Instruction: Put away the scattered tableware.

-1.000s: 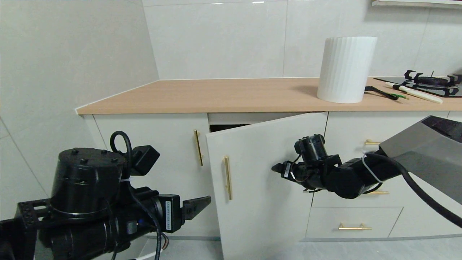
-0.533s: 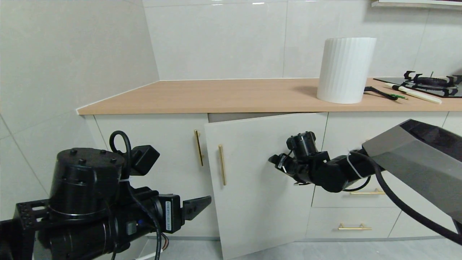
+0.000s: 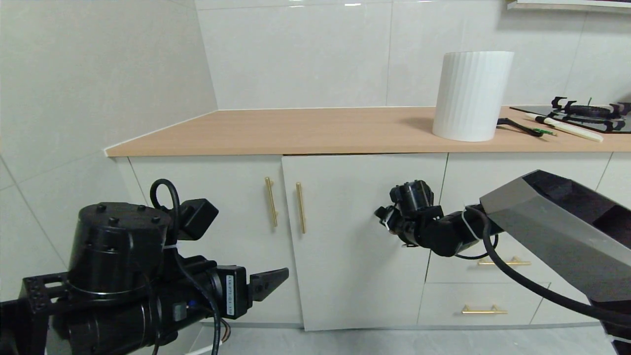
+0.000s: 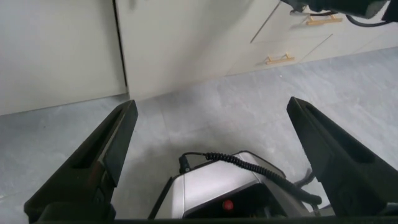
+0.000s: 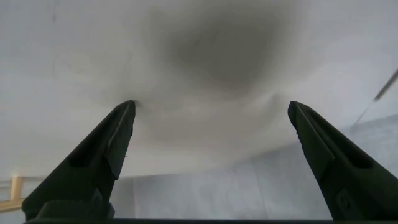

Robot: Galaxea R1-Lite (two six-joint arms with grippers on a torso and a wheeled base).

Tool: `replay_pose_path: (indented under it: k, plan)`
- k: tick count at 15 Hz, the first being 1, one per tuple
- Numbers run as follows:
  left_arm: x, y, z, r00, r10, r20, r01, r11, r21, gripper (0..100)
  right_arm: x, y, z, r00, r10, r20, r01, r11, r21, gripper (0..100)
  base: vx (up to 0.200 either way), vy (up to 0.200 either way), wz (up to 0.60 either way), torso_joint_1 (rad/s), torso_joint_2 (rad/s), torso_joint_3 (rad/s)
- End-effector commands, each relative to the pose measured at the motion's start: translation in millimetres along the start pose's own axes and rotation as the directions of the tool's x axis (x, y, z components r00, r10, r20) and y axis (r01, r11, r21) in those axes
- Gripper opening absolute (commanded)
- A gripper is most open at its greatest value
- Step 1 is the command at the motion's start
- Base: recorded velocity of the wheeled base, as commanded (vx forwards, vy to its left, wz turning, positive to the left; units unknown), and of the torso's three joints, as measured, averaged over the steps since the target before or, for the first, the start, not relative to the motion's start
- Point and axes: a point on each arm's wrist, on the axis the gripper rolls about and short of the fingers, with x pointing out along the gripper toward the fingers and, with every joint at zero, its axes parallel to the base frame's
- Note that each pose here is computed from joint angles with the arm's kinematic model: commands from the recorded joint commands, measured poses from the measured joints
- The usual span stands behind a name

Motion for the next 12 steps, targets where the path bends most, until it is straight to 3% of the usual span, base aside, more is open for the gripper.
replay_pose_path:
  k: [1, 8, 10, 11, 12]
  plan:
    - [0, 0.0, 0.1, 1.0, 0.0, 0.0, 0.0, 1.0, -0.001, 100, 13, -5, 4, 0.998, -0.034, 0.051, 0.033, 0.999, 0.016, 100, 0.0, 0.0, 0.0, 0.0, 0.0, 0.0]
    - [0, 0.0, 0.1, 1.0, 0.0, 0.0, 0.0, 1.0, -0.002, 100, 3, -2, 6, 0.998, -0.032, 0.049, 0.032, 0.999, 0.01, 100, 0.0, 0.0, 0.0, 0.0, 0.0, 0.0]
    - [0, -0.1, 0.2, 1.0, 0.0, 0.001, 0.0, 1.0, -0.002, 100, -28, 5, 6, 1.0, 0.026, -0.016, -0.026, 1.0, -0.008, 100, 0.0, 0.0, 0.0, 0.0, 0.0, 0.0]
    - [0, -0.1, 0.2, 1.0, 0.0, 0.001, 0.0, 1.0, -0.002, 100, -58, 8, 8, 0.99, 0.103, -0.097, -0.105, 0.994, -0.015, 100, 0.0, 0.0, 0.0, 0.0, 0.0, 0.0]
    - [-1, -0.1, 0.4, 1.0, -0.001, 0.003, 0.001, 1.0, -0.002, 100, -96, 5, 14, 0.957, 0.204, -0.204, -0.212, 0.977, -0.016, 100, 0.0, 0.0, 0.0, 0.0, 0.0, 0.0]
